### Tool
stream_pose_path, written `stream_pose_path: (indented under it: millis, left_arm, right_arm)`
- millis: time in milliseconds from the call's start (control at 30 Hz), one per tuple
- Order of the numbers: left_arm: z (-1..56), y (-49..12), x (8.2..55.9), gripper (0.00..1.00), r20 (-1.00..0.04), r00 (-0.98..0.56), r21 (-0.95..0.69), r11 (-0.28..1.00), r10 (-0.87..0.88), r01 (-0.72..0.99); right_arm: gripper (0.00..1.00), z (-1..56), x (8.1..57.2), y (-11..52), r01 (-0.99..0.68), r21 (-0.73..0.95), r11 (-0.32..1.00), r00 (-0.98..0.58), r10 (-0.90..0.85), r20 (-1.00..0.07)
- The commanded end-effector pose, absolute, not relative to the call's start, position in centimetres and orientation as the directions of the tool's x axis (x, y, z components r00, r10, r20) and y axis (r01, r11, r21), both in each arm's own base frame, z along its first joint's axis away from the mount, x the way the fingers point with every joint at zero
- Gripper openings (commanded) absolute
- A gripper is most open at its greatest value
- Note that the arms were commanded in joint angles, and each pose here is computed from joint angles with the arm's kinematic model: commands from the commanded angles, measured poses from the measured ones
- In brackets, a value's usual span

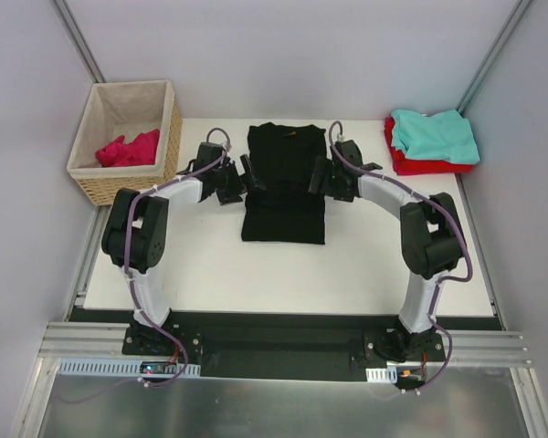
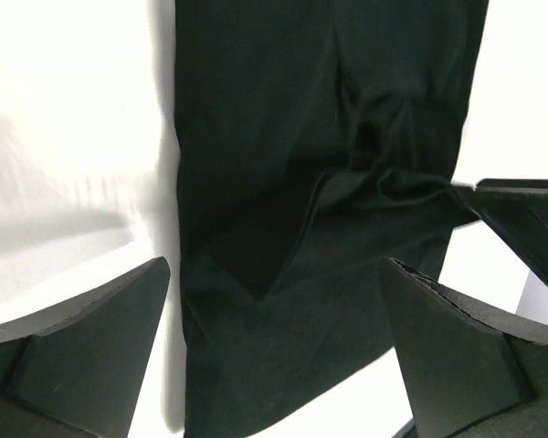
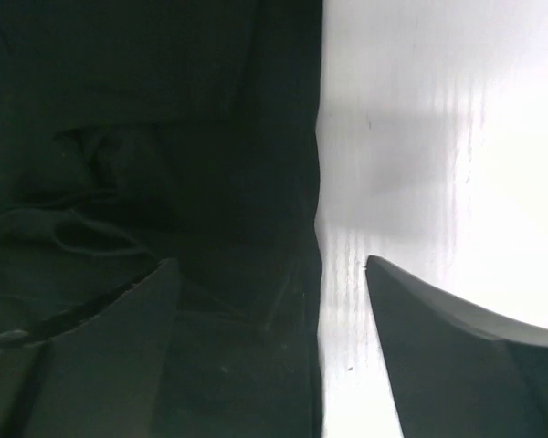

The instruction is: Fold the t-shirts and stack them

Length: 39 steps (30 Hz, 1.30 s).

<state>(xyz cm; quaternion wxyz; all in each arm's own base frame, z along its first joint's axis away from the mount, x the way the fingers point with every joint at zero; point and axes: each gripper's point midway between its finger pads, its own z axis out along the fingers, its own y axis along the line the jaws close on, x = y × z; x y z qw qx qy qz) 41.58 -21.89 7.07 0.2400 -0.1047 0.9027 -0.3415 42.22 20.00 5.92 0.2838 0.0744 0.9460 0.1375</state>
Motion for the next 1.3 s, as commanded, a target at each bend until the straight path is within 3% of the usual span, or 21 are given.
stream_pose_path:
  millis: [0,167,300,433,600,867,1267]
  left_arm:
    - [11.8,-21.8,45.4,0.99,-0.495,-0.784,-0.668,0.741,-0.374,0.068]
    - [19.5,-22.3,45.2,0.99,-0.585,-0.715,-0.692,0.695,-0.383,0.194]
    - [21.0,-22.8,42.0,0.99,-0.546,-0.735,-0.737,0.647,-0.402,0.194]
    - [19.0,-23.7,37.7,0.99,-0.502,-0.778,-0.744,0.647,-0.377,0.167]
    - [15.1,-24.3,32.7,0.99,-0.412,-0.845,-0.755,0.647,-0.341,0.108]
    - [10.8,-26.5,28.0,0.99,-0.341,-0.897,-0.760,0.644,-0.281,0.087]
    - [7.5,-26.6,26.3,0.99,-0.314,-0.909,-0.765,0.641,-0.275,0.070]
  right_arm:
    - [0.96,11.5,45.6,20.0,0.005,0.303,0.953,-0.730,0.210,-0.651]
    - [0.99,16.2,44.6,20.0,-0.048,0.321,0.946,-0.664,0.210,-0.718]
    - [0.99,17.4,41.2,21.2,-0.100,0.324,0.941,-0.686,0.171,-0.708]
    - [0.99,15.6,36.4,23.6,-0.151,0.344,0.927,-0.740,0.125,-0.661]
    - [0.99,12.2,33.8,25.2,-0.168,0.324,0.931,-0.795,0.067,-0.603]
    - [0.99,9.8,34.4,25.3,-0.148,0.287,0.946,-0.813,0.049,-0.581]
    - [0.99,9.4,37.4,27.1,-0.157,0.286,0.945,-0.819,0.037,-0.573]
